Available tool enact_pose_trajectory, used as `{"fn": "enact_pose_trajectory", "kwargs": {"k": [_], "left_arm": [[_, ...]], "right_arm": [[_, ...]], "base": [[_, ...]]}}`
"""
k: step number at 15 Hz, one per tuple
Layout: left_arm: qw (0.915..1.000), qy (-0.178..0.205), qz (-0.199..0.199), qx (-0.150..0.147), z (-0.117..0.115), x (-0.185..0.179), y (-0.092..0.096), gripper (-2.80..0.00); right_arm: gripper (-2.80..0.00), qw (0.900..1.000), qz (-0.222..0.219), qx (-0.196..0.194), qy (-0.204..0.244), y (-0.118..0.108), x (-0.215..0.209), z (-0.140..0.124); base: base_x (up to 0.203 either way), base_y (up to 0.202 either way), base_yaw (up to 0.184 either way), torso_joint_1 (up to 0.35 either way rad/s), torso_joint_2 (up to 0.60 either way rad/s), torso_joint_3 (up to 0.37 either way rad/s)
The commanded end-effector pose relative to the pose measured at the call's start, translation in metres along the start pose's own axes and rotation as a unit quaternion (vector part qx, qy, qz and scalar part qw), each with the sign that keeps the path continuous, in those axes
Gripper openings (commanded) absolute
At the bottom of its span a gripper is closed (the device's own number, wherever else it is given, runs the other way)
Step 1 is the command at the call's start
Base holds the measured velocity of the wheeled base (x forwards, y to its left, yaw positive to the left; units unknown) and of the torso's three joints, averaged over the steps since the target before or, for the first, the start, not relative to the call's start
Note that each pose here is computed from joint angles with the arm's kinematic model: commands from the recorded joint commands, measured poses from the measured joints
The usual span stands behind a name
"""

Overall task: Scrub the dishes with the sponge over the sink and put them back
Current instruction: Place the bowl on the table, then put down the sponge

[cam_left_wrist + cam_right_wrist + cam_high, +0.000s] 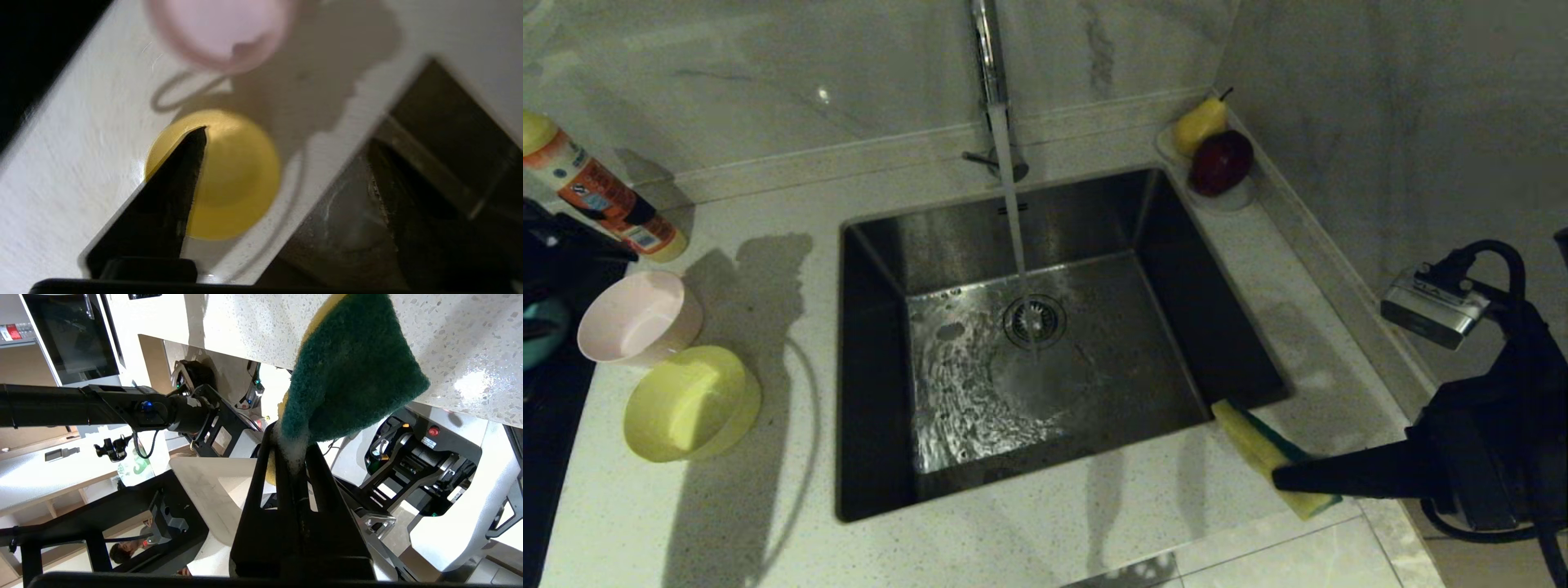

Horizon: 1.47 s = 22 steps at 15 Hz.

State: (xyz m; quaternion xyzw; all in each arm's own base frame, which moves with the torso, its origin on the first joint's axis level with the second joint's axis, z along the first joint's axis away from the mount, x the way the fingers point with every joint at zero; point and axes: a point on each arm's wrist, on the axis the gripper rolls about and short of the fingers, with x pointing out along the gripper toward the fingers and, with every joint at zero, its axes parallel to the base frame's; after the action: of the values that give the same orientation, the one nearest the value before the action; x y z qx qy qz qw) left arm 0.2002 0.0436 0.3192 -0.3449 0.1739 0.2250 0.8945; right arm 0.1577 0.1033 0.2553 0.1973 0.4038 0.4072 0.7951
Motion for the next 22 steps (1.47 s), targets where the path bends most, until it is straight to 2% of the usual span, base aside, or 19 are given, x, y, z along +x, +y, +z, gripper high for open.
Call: {"fn": "enact_pose_trajectory", "kwargs": {"k": [1, 2, 4, 5, 6, 7, 9, 10, 12, 14, 15, 17, 19, 22], "left_arm": [[0.997, -0.023, -0.035, 0.066, 0.006, -0.02, -0.01, -2.8], [0.9942, -0.031, -0.041, 0.095, 0.008, -0.017, -0.013, -2.8], [0.9865, -0.069, -0.073, 0.13, 0.014, -0.002, -0.026, -2.8], [0.9805, -0.083, -0.085, 0.157, 0.014, 0.006, -0.032, -2.8], [0.9705, -0.1, -0.097, 0.197, 0.014, 0.012, -0.037, -2.8], [0.9568, -0.111, -0.122, 0.24, 0.008, 0.015, -0.044, -2.8], [0.9213, -0.123, -0.19, 0.316, -0.012, 0.012, -0.058, -2.8], [0.9034, -0.133, -0.219, 0.343, -0.022, 0.001, -0.061, -2.8], [0.8762, -0.152, -0.26, 0.376, -0.04, -0.035, -0.047, -2.8], [0.8607, -0.182, -0.282, 0.382, -0.047, -0.073, -0.021, -2.8], [0.8571, -0.205, -0.286, 0.376, -0.048, -0.093, -0.006, -2.8], [0.8557, -0.25, -0.277, 0.358, -0.054, -0.126, 0.028, -2.8], [0.8575, -0.301, -0.246, 0.337, -0.063, -0.153, 0.066, -2.8], [0.8577, -0.345, -0.205, 0.321, -0.098, -0.17, 0.117, -2.8]], "right_arm": [[-2.8, 1.0, 0.001, 0.0, -0.002, 0.0, -0.002, -0.001], [-2.8, 1.0, 0.002, 0.0, -0.003, 0.001, -0.002, -0.001], [-2.8, 1.0, 0.001, 0.0, -0.005, 0.001, -0.003, 0.0], [-2.8, 1.0, 0.001, -0.001, -0.008, 0.002, -0.005, -0.001], [-2.8, 1.0, 0.002, -0.003, -0.01, 0.003, -0.008, -0.002], [-2.8, 1.0, 0.002, -0.001, -0.009, 0.003, -0.009, -0.003], [-2.8, 1.0, -0.001, -0.001, -0.016, 0.003, -0.011, -0.002], [-2.8, 1.0, -0.001, -0.001, -0.017, 0.004, -0.011, -0.001], [-2.8, 1.0, -0.002, -0.001, -0.018, 0.004, -0.01, 0.001], [-2.8, 1.0, -0.003, -0.002, -0.021, 0.004, -0.011, 0.0], [-2.8, 1.0, -0.006, 0.001, -0.021, 0.002, -0.01, 0.0], [-2.8, 1.0, -0.008, 0.003, -0.022, 0.001, -0.01, 0.0], [-2.8, 1.0, -0.011, 0.006, -0.024, -0.001, -0.011, 0.0], [-2.8, 0.999, -0.014, 0.009, -0.028, -0.002, -0.013, 0.001]], "base": [[0.0, 0.0, 0.0, 0.0, 0.0, 0.0], [0.0, 0.0, 0.0, 0.0, 0.0, 0.0], [0.0, 0.0, 0.0, 0.0, 0.0, 0.0], [0.0, 0.0, 0.0, 0.0, 0.0, 0.0], [0.0, 0.0, 0.0, 0.0, 0.0, 0.0], [0.0, 0.0, 0.0, 0.0, 0.0, 0.0], [0.0, 0.0, 0.0, 0.0, 0.0, 0.0], [0.0, 0.0, 0.0, 0.0, 0.0, 0.0], [0.0, 0.0, 0.0, 0.0, 0.0, 0.0], [0.0, 0.0, 0.0, 0.0, 0.0, 0.0], [0.0, 0.0, 0.0, 0.0, 0.0, 0.0], [0.0, 0.0, 0.0, 0.0, 0.0, 0.0], [0.0, 0.0, 0.0, 0.0, 0.0, 0.0], [0.0, 0.0, 0.0, 0.0, 0.0, 0.0]]}}
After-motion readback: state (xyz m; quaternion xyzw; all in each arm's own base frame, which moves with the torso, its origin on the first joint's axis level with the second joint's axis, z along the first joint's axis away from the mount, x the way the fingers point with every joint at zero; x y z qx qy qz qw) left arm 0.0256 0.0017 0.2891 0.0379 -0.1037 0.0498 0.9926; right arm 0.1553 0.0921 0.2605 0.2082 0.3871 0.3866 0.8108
